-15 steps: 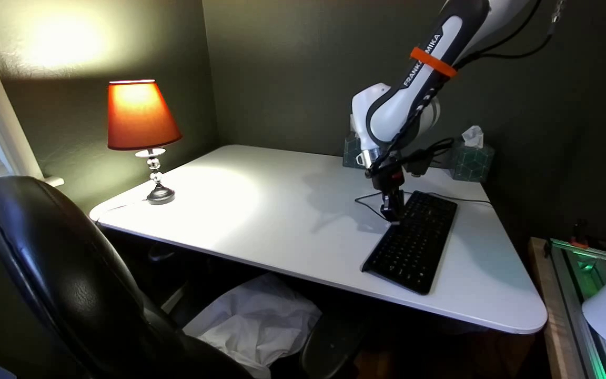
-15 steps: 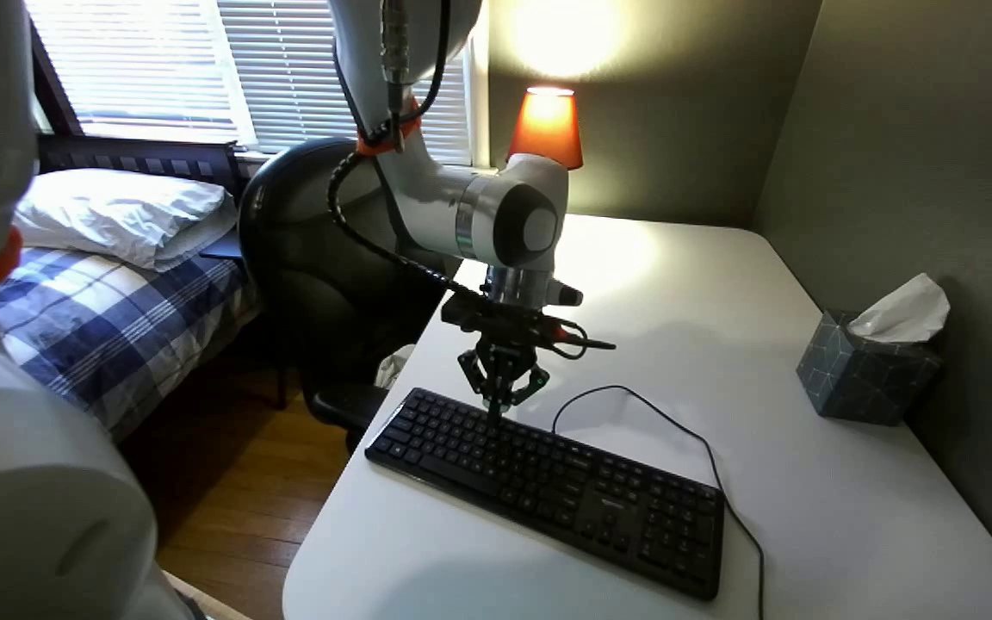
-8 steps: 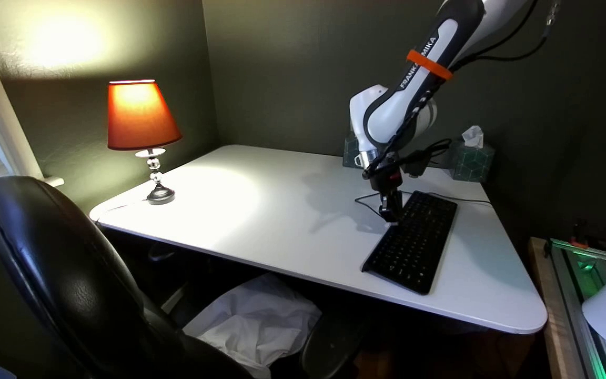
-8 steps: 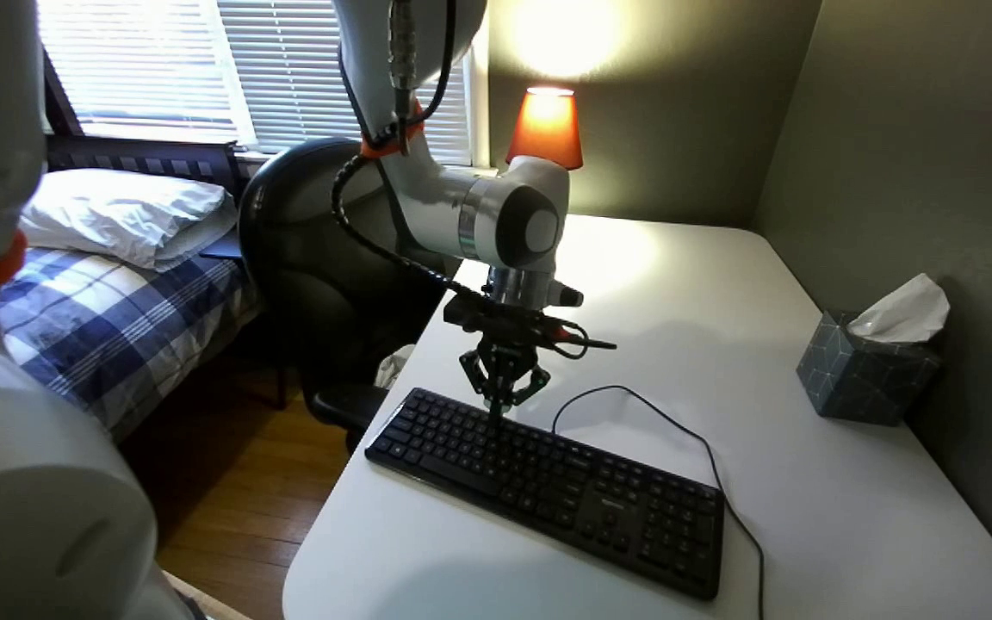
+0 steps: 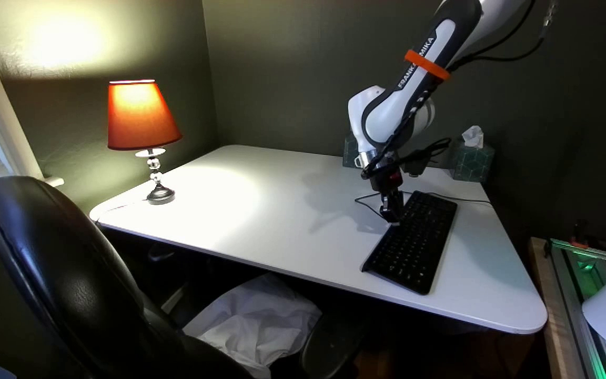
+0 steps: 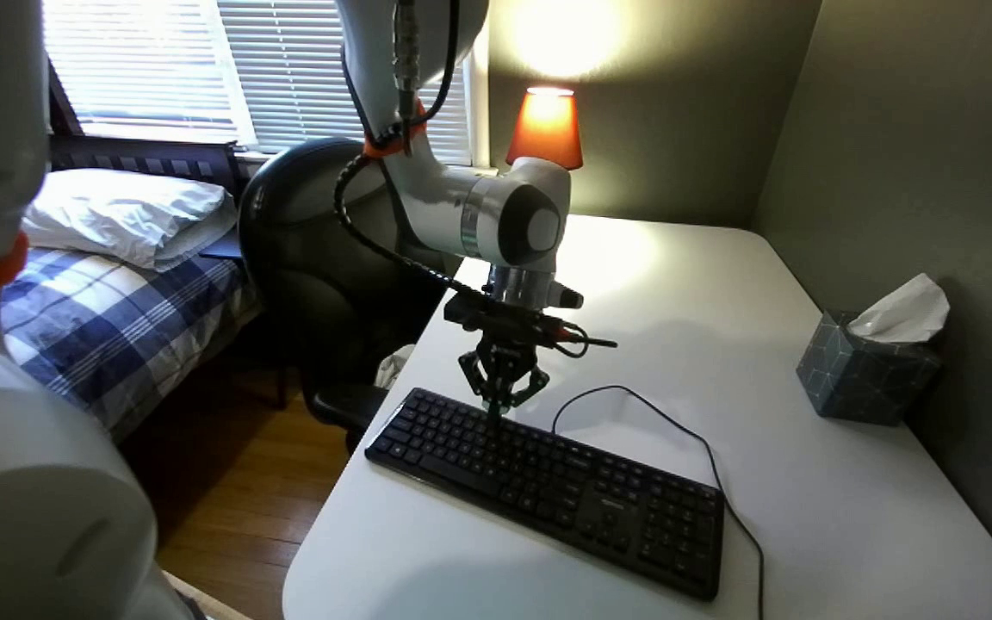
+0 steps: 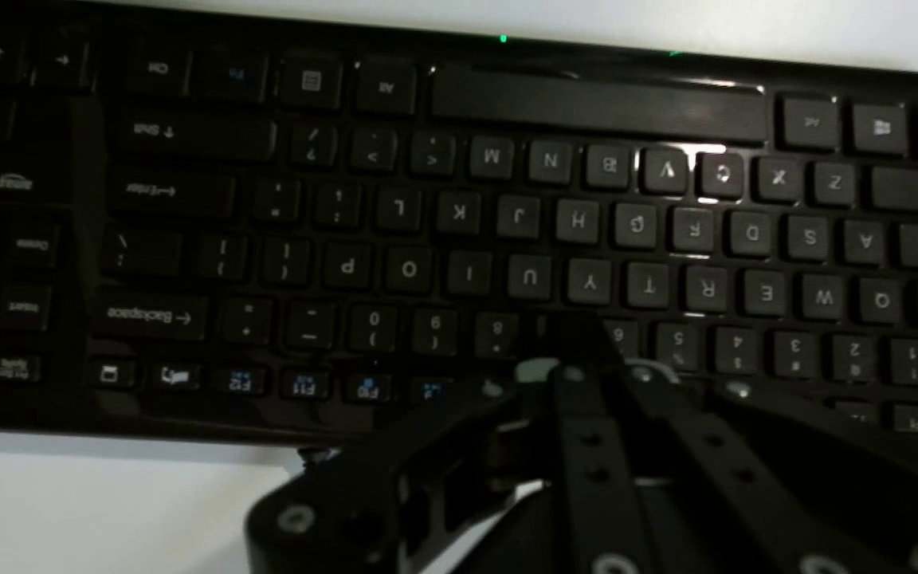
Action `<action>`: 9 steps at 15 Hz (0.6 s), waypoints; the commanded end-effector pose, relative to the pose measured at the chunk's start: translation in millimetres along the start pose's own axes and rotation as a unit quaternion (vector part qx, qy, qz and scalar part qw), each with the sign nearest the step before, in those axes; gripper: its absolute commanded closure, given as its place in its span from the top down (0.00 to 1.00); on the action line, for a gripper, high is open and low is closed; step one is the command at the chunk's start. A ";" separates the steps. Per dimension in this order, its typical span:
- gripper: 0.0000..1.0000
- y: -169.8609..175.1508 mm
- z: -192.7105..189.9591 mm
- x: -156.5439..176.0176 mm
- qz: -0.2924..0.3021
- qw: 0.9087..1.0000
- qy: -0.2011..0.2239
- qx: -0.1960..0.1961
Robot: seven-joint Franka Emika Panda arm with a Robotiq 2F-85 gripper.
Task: Press the number seven key on the keyboard
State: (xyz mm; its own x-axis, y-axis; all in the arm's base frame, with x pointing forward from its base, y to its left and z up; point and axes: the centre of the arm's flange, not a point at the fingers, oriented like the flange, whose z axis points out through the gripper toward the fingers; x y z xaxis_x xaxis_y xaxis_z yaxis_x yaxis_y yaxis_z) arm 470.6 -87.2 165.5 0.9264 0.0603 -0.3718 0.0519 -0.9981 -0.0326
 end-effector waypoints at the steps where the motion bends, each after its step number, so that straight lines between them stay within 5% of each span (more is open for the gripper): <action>1: 0.00 1.9 2.5 5.0 0.000 1.000 -0.017 0.008; 9: 0.00 2.3 4.9 9.6 0.000 1.000 -0.020 0.008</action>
State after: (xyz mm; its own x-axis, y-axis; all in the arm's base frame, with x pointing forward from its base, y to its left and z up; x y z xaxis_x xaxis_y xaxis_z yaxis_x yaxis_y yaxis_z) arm 473.1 -87.9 161.6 0.9198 0.0604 -0.3878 0.0510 -0.9981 -0.0346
